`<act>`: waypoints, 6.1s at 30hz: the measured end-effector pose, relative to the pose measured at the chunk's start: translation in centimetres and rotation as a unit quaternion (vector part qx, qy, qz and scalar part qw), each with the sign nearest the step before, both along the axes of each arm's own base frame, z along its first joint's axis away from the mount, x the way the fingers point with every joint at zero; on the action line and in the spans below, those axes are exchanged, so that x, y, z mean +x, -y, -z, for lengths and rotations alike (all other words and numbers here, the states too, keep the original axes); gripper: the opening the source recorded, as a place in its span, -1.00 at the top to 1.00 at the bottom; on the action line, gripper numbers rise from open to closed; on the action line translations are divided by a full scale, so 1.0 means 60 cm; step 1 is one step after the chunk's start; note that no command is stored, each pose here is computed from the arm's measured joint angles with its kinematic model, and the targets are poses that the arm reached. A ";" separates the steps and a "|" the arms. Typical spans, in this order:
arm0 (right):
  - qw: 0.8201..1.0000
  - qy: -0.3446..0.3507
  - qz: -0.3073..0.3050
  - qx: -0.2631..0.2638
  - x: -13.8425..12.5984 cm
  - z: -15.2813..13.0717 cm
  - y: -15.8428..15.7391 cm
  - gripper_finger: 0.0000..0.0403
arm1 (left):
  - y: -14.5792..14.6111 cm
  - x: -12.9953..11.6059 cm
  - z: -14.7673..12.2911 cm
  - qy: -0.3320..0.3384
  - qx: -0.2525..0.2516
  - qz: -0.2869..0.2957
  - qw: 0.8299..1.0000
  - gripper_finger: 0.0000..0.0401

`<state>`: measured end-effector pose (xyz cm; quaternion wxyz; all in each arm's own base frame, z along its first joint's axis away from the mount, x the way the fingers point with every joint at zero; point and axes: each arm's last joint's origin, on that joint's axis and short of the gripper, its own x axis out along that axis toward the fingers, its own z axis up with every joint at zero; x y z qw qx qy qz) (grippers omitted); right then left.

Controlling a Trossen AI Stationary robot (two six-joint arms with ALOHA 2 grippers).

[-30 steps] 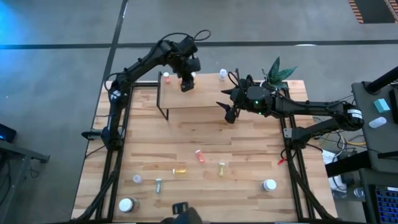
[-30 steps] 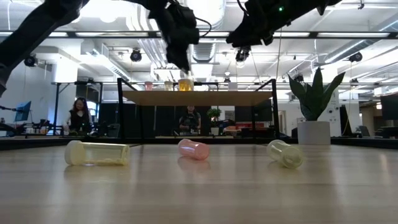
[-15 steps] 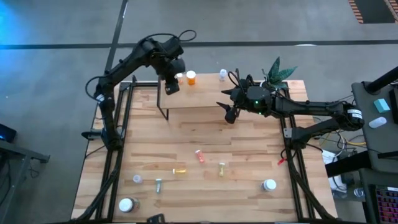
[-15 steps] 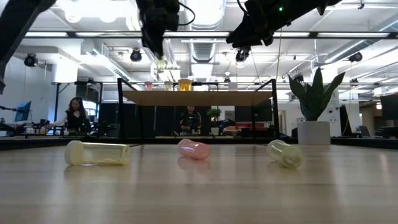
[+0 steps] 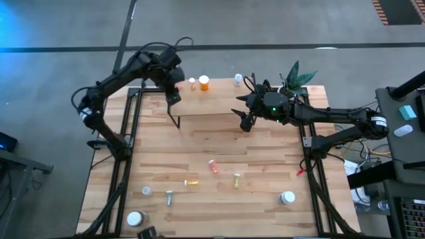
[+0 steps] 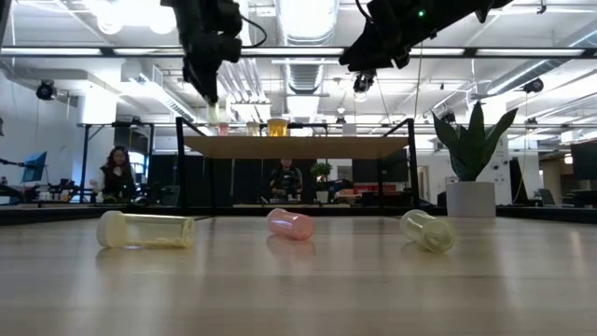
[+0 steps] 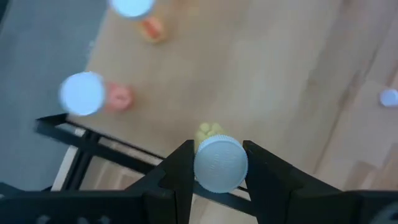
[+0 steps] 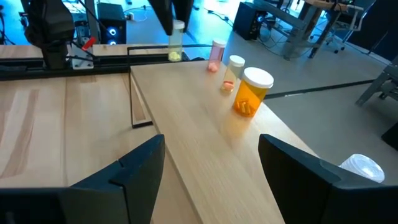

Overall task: Pick and place medicine bottles onto shelf by color
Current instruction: Put the right yellow pill bottle on the shelf, then put the pink pill bottle on the shelf

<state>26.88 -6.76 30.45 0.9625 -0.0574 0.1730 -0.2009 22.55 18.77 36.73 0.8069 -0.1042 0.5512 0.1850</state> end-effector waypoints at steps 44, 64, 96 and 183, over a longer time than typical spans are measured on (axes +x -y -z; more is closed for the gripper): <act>1.000 0.016 0.000 0.001 0.001 -0.004 0.000 -0.24 | -0.052 0.014 0.041 -0.015 -0.017 -0.028 0.999 0.20; 1.000 0.016 0.000 0.002 0.001 -0.004 0.000 -0.24 | -0.038 -0.002 0.010 -0.019 -0.012 -0.035 0.999 0.20; 0.993 -0.006 -0.098 0.058 0.014 0.009 -0.087 -0.24 | 0.168 -0.094 -0.045 0.237 -0.036 0.077 0.968 -0.28; 0.966 -0.213 0.058 0.137 0.207 0.341 -0.323 0.06 | 0.387 -0.007 0.280 0.285 -0.075 0.103 0.950 -0.28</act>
